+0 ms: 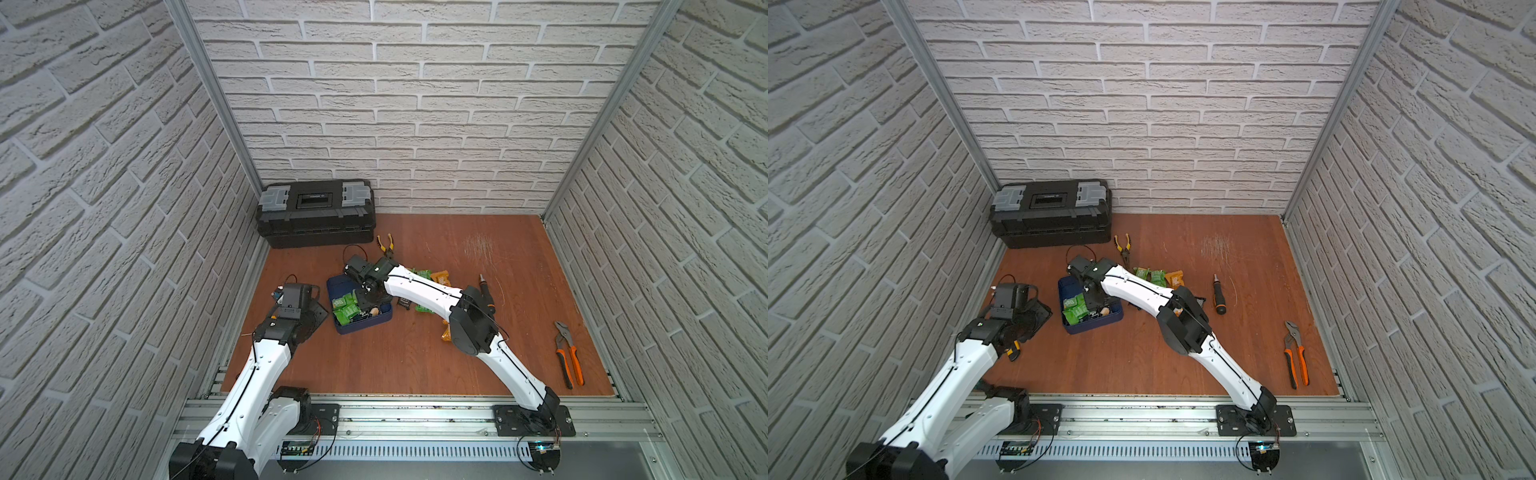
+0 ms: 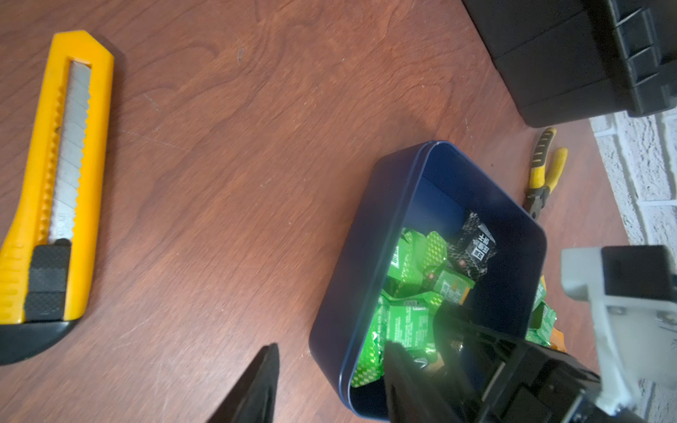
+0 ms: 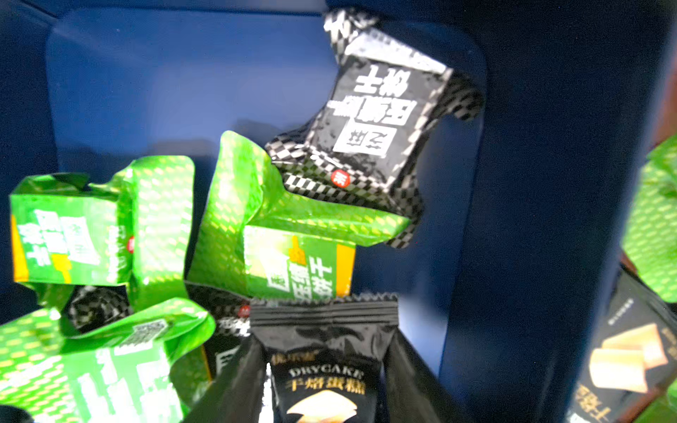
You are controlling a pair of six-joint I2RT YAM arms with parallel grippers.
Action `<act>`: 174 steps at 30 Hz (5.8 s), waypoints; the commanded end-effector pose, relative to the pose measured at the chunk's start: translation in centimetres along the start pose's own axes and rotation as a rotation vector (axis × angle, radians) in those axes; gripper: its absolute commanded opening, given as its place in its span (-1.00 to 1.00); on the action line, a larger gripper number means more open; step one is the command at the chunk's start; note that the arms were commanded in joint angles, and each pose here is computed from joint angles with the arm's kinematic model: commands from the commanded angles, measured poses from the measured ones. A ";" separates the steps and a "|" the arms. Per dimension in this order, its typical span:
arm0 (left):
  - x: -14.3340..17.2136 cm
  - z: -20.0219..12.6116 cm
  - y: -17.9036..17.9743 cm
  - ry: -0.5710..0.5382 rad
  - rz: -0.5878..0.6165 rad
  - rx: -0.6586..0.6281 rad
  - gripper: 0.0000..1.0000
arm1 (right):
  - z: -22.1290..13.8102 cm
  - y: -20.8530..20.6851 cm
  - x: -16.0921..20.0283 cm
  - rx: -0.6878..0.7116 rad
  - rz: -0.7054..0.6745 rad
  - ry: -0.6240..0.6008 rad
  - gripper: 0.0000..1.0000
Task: Take the cookies out of the storage box
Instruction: Pick up the cookie from the storage box, then place the cookie at the center of the board, then pick up the cookie from the storage box.
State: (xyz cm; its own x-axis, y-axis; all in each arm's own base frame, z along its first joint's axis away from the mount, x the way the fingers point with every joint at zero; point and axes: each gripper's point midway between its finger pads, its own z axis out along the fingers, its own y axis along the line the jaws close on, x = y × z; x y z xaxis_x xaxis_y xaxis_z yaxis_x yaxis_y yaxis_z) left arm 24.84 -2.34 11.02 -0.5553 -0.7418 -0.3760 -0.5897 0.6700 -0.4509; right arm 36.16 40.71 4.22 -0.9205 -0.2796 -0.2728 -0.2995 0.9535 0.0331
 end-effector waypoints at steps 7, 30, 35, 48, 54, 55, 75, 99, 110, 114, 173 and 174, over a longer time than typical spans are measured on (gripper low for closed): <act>-0.6 -0.4 -0.1 -0.026 -0.007 -0.001 0.04 | 0.4 -0.5 -0.1 0.020 0.006 0.001 -0.18; -0.5 -0.2 0.0 -0.019 -0.005 -0.005 0.04 | -11.2 -0.3 -5.8 -0.095 0.071 -0.266 -0.19; -0.7 -0.4 -0.2 -0.022 0.010 0.001 0.05 | -12.9 -3.1 -5.6 -0.062 0.111 -0.258 -0.19; -0.5 0.1 -1.1 -0.005 0.042 0.020 0.05 | -10.4 -12.2 5.1 0.074 0.270 -0.111 -0.19; -0.6 0.3 -1.6 0.001 0.059 0.024 0.04 | -6.7 -13.7 9.9 0.055 0.355 0.003 -0.19; -0.7 0.3 -1.7 0.001 0.059 0.024 0.04 | -5.9 -13.8 10.5 0.054 0.363 0.019 -0.19; -0.8 -0.1 -2.1 -0.008 0.083 0.044 0.05 | -7.4 -15.4 9.3 0.079 0.331 -0.038 0.22; 1.4 2.1 -2.6 0.121 0.086 0.076 0.01 | -4.3 3.7 -0.1 -0.337 -0.059 -0.049 0.11; 1.9 2.8 -1.4 0.123 0.038 0.048 -0.09 | -1.8 6.7 0.4 -0.467 0.018 0.037 0.16; 2.2 3.0 -1.1 0.130 0.032 0.043 -0.14 | -1.1 7.2 0.5 -0.488 0.034 0.053 0.16; 0.5 1.2 -2.9 0.063 0.108 0.082 -0.39 | -9.2 3.2 -3.3 -0.480 0.118 -0.141 -0.95; 0.5 1.3 -2.9 0.064 0.108 0.080 -0.39 | -9.5 3.0 -3.4 -0.482 0.120 -0.147 -0.95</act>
State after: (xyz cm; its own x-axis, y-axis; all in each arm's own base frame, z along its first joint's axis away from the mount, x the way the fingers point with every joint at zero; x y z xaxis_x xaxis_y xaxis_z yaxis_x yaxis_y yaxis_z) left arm 26.35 -4.77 9.71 -0.6566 -0.6739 -0.3387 -0.5014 0.7254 -0.4716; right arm 35.34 43.48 9.49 -0.9471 -0.1565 -0.2803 -0.2760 0.8430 0.4617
